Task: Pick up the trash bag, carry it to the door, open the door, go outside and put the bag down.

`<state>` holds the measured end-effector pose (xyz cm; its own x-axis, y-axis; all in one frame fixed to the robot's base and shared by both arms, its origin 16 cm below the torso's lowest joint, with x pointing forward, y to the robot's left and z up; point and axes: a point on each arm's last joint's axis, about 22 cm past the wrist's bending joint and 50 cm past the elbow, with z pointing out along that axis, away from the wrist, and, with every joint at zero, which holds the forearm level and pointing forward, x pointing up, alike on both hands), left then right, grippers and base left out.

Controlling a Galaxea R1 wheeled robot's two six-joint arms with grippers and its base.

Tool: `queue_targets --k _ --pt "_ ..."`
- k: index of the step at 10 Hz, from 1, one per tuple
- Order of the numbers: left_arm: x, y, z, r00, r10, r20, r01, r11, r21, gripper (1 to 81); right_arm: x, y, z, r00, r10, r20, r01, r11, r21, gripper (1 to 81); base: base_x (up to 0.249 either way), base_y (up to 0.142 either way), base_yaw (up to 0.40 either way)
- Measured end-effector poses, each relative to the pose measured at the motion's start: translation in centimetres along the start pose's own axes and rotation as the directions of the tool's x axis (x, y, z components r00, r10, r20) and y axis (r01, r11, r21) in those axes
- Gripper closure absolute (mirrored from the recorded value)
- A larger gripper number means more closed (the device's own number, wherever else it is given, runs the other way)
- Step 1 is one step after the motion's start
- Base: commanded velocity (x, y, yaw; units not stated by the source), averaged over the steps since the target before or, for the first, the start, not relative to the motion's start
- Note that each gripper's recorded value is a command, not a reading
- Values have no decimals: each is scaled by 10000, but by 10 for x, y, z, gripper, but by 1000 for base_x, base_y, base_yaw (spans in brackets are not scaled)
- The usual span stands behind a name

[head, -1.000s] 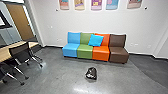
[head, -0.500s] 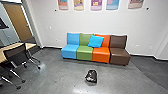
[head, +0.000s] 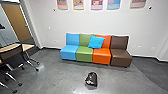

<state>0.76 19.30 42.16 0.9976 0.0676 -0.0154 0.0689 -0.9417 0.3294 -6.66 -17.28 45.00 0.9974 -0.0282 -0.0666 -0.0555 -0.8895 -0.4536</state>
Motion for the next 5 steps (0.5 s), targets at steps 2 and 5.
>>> queue_targets --k 2,5 --pt "-3 0 0 10000 -9 49 9 10000 6 10 0 -1 0 10000 4 2 -4 10000 8 10 191 -70 0" --pt "1 1 0 10000 2 -6 -2 10000 -11 10 1 -2 1 10000 -5 -5 5 10000 20 10 191 -84 0"
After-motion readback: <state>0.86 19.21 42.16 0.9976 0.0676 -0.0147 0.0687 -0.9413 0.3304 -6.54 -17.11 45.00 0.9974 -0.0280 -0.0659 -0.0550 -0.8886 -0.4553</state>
